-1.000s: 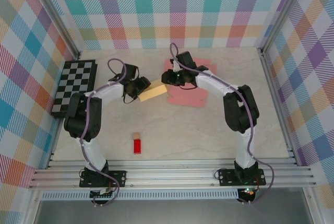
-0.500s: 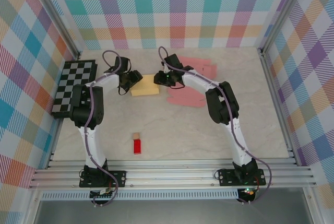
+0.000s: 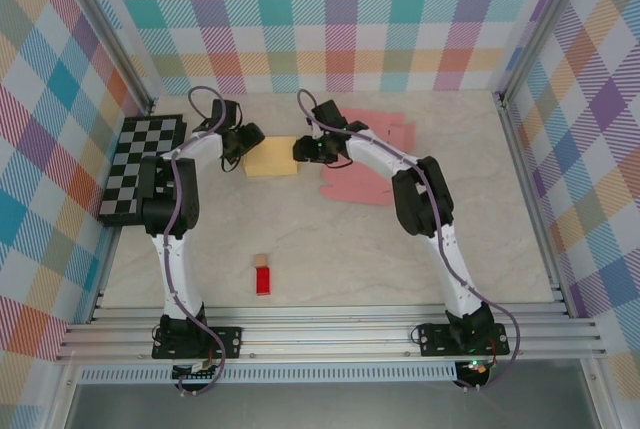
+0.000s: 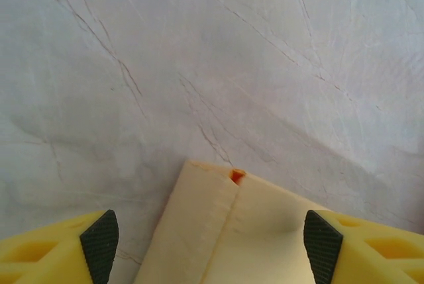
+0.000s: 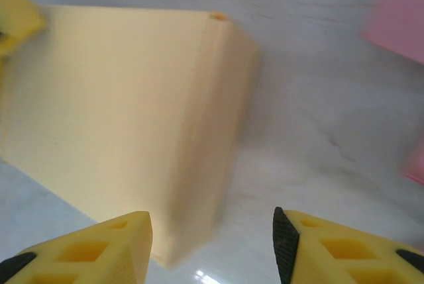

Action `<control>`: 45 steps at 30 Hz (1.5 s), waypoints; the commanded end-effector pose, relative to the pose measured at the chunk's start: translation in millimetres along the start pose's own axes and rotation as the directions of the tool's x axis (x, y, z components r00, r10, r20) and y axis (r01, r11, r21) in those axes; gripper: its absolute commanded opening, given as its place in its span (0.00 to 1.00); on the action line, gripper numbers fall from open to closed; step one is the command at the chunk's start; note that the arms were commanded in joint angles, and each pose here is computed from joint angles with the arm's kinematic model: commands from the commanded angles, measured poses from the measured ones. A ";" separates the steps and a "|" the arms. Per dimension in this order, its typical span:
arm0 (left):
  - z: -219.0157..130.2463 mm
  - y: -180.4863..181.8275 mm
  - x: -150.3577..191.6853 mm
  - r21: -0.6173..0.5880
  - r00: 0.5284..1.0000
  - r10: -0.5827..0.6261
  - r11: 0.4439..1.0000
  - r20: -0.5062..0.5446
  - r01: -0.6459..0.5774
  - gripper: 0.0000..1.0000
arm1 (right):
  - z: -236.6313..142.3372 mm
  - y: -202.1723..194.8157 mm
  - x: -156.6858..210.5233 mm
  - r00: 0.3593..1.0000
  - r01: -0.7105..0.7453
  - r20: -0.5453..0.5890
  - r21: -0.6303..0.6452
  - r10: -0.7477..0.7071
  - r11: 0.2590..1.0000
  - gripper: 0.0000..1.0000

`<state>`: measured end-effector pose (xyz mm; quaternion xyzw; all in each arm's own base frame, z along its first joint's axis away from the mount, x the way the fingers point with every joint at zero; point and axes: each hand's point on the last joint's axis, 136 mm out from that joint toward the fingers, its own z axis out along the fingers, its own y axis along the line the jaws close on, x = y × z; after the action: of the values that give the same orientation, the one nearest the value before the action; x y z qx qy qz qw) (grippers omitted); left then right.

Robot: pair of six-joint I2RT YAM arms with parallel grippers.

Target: Fold the paper box

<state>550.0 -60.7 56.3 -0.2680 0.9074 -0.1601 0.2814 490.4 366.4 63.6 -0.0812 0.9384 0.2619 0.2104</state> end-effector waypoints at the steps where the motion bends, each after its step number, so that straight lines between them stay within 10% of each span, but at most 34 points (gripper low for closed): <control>1: -32.6 -0.4 -31.0 -0.021 0.994 0.047 0.999 0.103 -0.045 0.80 | -46.7 -41.3 -13.1 0.999 -0.012 0.034 0.127 0.008 0.992 0.54; 10: -126.1 -36.1 -35.3 0.112 0.976 0.081 0.988 0.202 -0.105 0.81 | -52.4 -118.6 19.7 0.998 -0.017 -0.052 0.358 0.038 0.934 0.55; 20: -189.3 -67.9 57.3 0.197 0.978 0.182 0.960 0.100 -0.199 0.81 | -71.3 -118.3 122.8 0.984 -0.012 -0.163 0.351 0.074 0.936 0.54; 32: -153.5 -74.3 218.5 0.315 0.887 0.446 0.864 -0.120 -0.392 0.81 | -138.8 -88.0 283.7 0.928 0.039 -0.368 0.261 0.062 0.964 0.54; 45: -96.9 -74.8 270.3 0.450 0.845 0.492 0.816 -0.210 -0.363 0.81 | -156.7 -48.2 293.4 0.927 0.124 -0.362 0.049 -0.098 0.991 0.55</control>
<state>324.0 -241.2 44.1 0.0172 0.9434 -0.2667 0.1963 191.9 222.7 24.3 -0.1447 0.9726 0.1727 0.0581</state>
